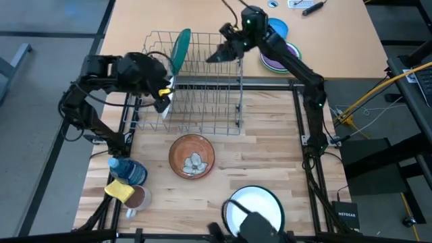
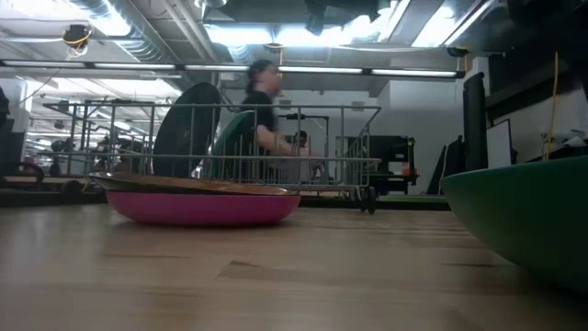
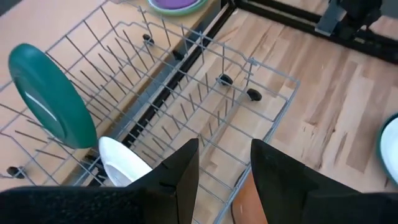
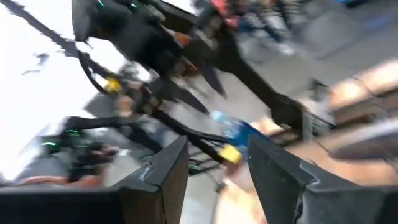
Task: Sort dishes
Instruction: Put the brown plate on the dish rack
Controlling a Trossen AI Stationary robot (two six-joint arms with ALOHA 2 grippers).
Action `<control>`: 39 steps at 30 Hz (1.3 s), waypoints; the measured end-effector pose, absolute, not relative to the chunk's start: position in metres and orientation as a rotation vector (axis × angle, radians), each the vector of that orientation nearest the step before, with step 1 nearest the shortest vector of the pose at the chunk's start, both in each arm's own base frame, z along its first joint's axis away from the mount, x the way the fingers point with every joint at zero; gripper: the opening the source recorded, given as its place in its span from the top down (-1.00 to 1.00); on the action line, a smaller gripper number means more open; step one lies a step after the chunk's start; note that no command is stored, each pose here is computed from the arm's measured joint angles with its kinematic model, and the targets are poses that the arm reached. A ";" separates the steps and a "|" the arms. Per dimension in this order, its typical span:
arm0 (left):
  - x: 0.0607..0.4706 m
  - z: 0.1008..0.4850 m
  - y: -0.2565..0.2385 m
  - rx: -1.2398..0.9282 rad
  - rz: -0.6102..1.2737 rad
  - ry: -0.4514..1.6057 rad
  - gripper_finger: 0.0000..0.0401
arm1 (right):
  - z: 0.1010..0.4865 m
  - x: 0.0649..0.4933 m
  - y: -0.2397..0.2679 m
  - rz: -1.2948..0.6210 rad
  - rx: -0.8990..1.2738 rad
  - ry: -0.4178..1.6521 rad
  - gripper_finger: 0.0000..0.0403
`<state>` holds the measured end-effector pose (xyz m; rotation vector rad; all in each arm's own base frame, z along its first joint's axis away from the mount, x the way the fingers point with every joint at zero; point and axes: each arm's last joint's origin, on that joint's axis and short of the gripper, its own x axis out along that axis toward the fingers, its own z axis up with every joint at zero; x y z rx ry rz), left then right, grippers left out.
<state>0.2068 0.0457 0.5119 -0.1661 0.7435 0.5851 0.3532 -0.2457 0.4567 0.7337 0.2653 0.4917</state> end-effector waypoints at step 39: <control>0.274 0.475 0.023 -0.166 0.436 0.910 0.33 | 0.400 0.229 -0.024 -0.173 0.375 1.265 0.17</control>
